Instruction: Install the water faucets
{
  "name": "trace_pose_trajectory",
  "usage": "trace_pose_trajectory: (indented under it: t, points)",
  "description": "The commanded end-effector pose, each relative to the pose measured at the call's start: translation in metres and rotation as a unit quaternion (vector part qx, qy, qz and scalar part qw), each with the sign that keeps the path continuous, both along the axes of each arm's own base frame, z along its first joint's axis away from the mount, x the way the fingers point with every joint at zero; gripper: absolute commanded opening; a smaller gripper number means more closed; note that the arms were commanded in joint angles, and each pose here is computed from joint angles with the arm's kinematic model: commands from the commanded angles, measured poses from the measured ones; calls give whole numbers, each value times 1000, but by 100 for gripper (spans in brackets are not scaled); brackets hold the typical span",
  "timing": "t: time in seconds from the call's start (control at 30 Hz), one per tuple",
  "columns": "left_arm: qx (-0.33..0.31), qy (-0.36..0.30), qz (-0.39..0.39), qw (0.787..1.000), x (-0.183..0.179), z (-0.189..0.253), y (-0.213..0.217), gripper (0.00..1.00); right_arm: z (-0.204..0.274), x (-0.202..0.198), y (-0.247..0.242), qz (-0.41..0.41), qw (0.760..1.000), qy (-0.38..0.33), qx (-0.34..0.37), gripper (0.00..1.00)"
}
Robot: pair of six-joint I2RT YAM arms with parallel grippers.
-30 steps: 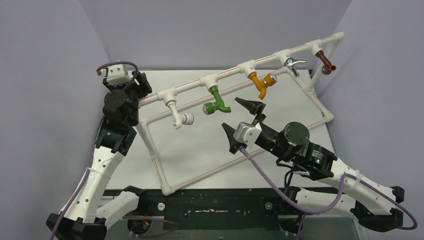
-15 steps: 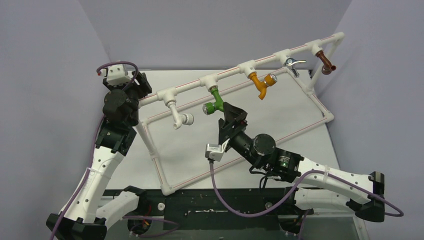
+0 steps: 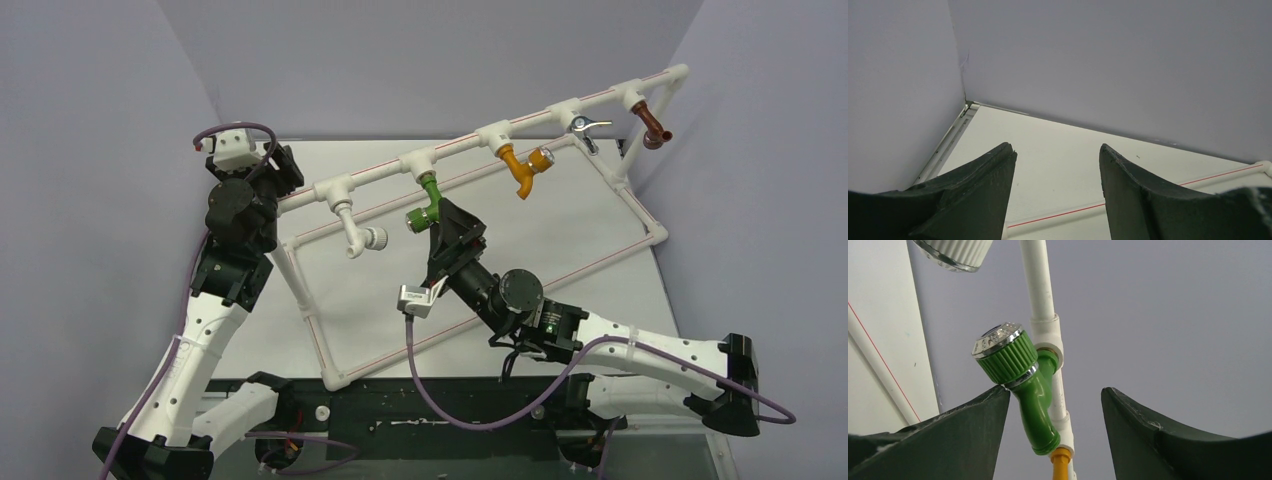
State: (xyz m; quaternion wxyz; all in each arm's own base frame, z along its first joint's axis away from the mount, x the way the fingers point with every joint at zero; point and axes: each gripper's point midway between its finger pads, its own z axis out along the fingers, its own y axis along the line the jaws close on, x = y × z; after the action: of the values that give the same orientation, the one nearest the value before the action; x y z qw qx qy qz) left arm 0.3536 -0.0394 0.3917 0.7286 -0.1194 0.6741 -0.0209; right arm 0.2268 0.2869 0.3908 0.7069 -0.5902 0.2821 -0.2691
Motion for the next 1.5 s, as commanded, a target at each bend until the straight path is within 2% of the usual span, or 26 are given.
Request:
trace_pose_trajectory:
  t: [0.0, 0.13, 0.27, 0.53, 0.77, 0.9, 1.0, 1.1, 1.27, 1.33, 1.47]
  points:
    - [57, 165, -15, 985, -9, -96, -2, 60, 22, 5, -6, -14, 999, -10, 39, 68]
    - [57, 164, -15, 985, -9, -95, -3, 60, 21, 9, -3, -18, 999, -11, 34, 67]
    - [57, 163, -15, 985, -9, -94, -3, 60, 22, 11, -2, -20, 999, -13, 32, 61]
    - [57, 163, -15, 985, -9, -95, -3, 60, 28, 12, 1, -18, 999, -14, 44, 39]
    - [56, 163, -15, 985, -9, -94, -3, 60, 39, 11, 0, -6, 995, 6, 100, 1]
    - [56, 163, -14, 985, -9, -94, -2, 60, 53, 8, -3, 17, 980, 39, 195, 0]
    - [56, 162, -13, 985, -9, -93, -2, 60, 59, 5, -5, 42, 955, 76, 282, 0]
    - [55, 161, -13, 985, -10, -93, -2, 60, 64, 3, -9, 64, 920, 110, 369, 0]
    - [55, 161, -14, 985, -10, -93, -2, 60, 70, 4, -21, 91, 830, 170, 524, 0]
    - [55, 161, -14, 985, -10, -93, -2, 60, 70, 8, -23, 88, 802, 190, 560, 0]
    - [55, 158, -14, 986, -11, -91, -2, 60, 69, 12, -29, 94, 722, 239, 642, 0]
